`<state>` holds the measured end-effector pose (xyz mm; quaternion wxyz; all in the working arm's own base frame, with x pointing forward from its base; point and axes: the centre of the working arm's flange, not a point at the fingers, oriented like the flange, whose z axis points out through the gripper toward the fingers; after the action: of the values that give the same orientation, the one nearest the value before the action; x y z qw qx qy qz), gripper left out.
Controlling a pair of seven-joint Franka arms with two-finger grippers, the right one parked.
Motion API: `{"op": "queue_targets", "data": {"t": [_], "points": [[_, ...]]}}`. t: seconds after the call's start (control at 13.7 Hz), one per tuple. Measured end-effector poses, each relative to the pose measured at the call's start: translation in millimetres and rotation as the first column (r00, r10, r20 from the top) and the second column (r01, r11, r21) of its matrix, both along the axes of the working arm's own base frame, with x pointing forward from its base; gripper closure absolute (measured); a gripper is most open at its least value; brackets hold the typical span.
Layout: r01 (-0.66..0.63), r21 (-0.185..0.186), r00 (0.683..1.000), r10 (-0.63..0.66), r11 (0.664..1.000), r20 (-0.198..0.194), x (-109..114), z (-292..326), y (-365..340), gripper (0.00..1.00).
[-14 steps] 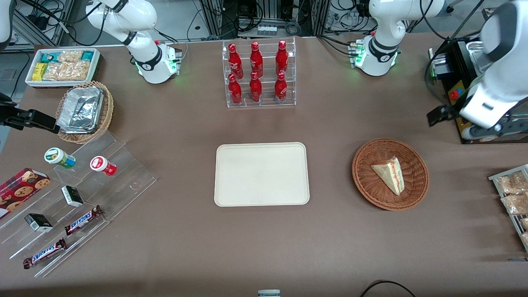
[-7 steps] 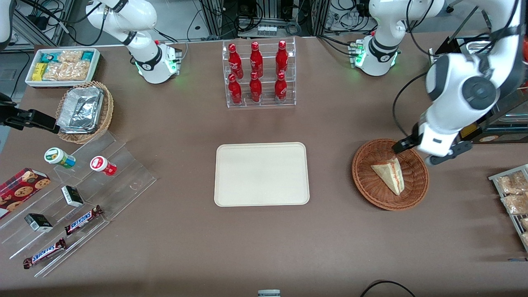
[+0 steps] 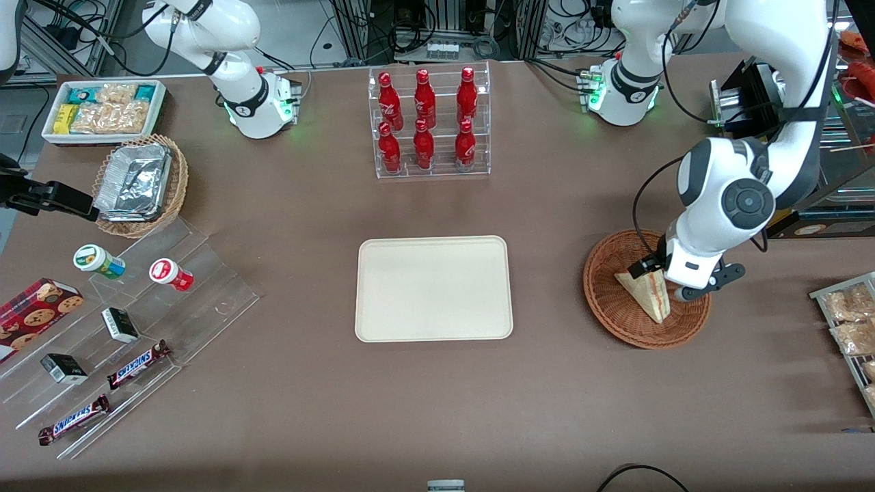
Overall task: Place sandwich from basket to tray
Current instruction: 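Lower the left gripper and close it on the wrapped sandwich, then lift the sandwich and carry it over the cream tray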
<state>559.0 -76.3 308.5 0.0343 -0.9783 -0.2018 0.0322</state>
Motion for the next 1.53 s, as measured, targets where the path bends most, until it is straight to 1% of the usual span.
{"op": "queue_targets", "data": {"t": [0.15,0.29,0.44,0.51,0.58,0.66,0.73,0.88,1.02,1.09,1.17,1.31,1.46,1.53], "points": [[-0.004,-0.004,1.000,0.004,1.000,0.008,4,-16,4,0.00],[-0.014,-0.009,1.000,0.014,1.000,0.008,7,-32,9,0.00],[-0.032,-0.011,0.999,0.032,0.999,0.004,9,-44,17,0.07],[-0.046,-0.011,0.999,0.046,0.999,0.001,9,-47,21,0.15],[-0.063,-0.009,0.998,0.063,0.998,0.000,9,-48,24,0.29],[-0.081,-0.008,0.997,0.081,0.997,0.000,9,-48,25,0.39],[-0.092,-0.007,0.996,0.092,0.996,0.001,9,-48,25,0.51],[-0.100,-0.006,0.995,0.100,0.995,0.001,9,-48,24,0.68],[-0.105,-0.002,0.994,0.105,0.994,-0.012,8,-44,22,0.75],[-0.106,0.003,0.994,0.106,0.994,-0.023,9,-38,21,0.77],[-0.103,0.008,0.994,0.104,0.995,-0.035,10,-30,19,0.78],[-0.075,0.026,0.995,0.076,0.997,-0.059,15,-3,3,0.86],[-0.024,0.040,0.997,0.027,0.999,-0.075,18,29,-28,0.86],[0.010,0.044,0.997,-0.006,0.999,-0.076,17,44,-48,0.86]]}}
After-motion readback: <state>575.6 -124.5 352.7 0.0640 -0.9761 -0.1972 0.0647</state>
